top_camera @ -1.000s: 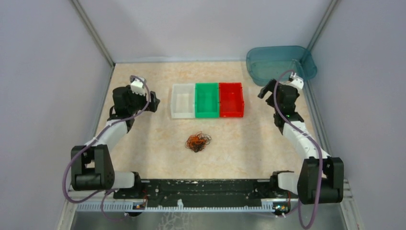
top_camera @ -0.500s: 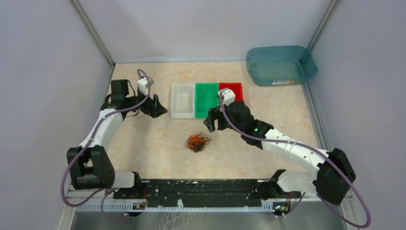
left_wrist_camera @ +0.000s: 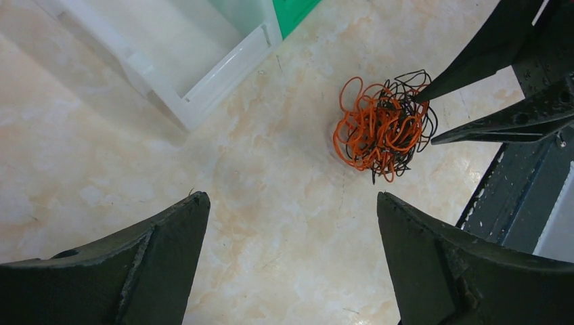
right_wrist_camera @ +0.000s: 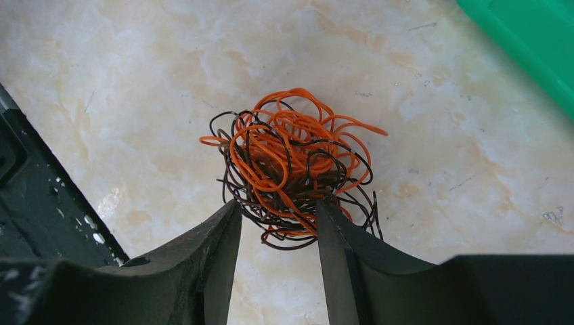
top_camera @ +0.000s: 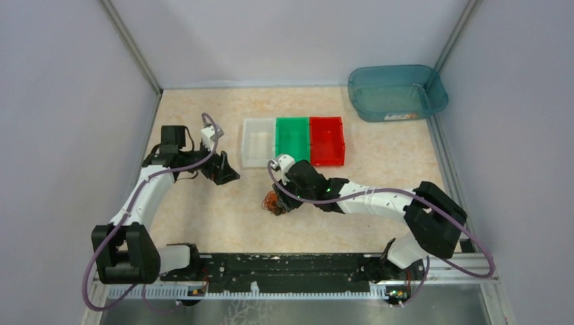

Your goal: Untangle the cables

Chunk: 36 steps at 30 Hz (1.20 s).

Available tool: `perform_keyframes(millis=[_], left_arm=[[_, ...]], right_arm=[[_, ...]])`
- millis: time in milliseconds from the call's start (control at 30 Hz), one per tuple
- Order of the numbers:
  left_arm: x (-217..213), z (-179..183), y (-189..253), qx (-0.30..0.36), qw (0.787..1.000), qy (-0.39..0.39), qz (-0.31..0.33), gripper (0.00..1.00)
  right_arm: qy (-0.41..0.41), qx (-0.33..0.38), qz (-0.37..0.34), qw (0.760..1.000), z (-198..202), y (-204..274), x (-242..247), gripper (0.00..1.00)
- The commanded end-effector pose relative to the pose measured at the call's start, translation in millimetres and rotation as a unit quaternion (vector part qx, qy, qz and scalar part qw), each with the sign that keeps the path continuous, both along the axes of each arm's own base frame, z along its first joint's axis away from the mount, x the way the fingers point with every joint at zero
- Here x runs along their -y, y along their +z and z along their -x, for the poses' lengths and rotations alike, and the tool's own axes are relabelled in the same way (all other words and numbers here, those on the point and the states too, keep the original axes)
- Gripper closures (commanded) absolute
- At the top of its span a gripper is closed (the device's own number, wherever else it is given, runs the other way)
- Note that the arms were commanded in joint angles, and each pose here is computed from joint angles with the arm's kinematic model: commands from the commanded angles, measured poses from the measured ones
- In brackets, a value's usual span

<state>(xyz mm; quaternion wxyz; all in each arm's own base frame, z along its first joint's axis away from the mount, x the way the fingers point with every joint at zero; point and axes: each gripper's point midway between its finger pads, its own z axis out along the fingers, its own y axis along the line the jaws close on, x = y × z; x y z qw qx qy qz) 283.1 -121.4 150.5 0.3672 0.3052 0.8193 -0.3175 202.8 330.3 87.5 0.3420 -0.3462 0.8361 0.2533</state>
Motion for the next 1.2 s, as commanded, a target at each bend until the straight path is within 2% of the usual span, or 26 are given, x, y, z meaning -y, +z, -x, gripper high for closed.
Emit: perform_keyframes(millis=[0,100,167,333,667,867,967,1167], left_arm=[[2.7,9.0,1.8,0.016,1.0,-0.009,-0.002,0.01],[3.9,11.2,3.0,0.02,1.0,-0.009,0.001,0.01],[4.0,11.8,4.8,0.022,1.0,-0.007,0.003,0.01],[5.2,13.8,11.1,0.034,0.999,-0.006,0.007,0.01],[11.3,23.2,19.7,0.05,0.998,-0.024,0.022,0.01],[24.2,41.9,31.8,0.069,0.994,-0.074,0.044,0.01],[31.9,53.5,34.3,0.058,0.992,-0.1,0.052,0.01],[44.5,76.5,43.9,0.051,0.985,-0.161,0.024,0.04]], right_arm=[[0.016,0.038,-0.033,0.999,-14.2,26.6,-29.3,0.56],[0.011,0.042,-0.023,0.999,-21.2,19.9,-33.6,0.67],[0.01,0.039,-0.017,0.999,-22.8,17.0,-35.1,0.79],[0.001,0.046,-0.028,0.999,-24.8,27.9,-34.6,1.0],[0.002,0.068,-0.111,0.991,-20.2,93.8,-42.0,1.0],[0.018,0.072,-0.162,0.984,-12.1,130.2,-47.7,1.0],[0.028,0.066,-0.183,0.981,-7.2,142.9,-52.0,1.0],[0.052,0.057,-0.221,0.972,2.2,161.4,-60.8,1.0]])
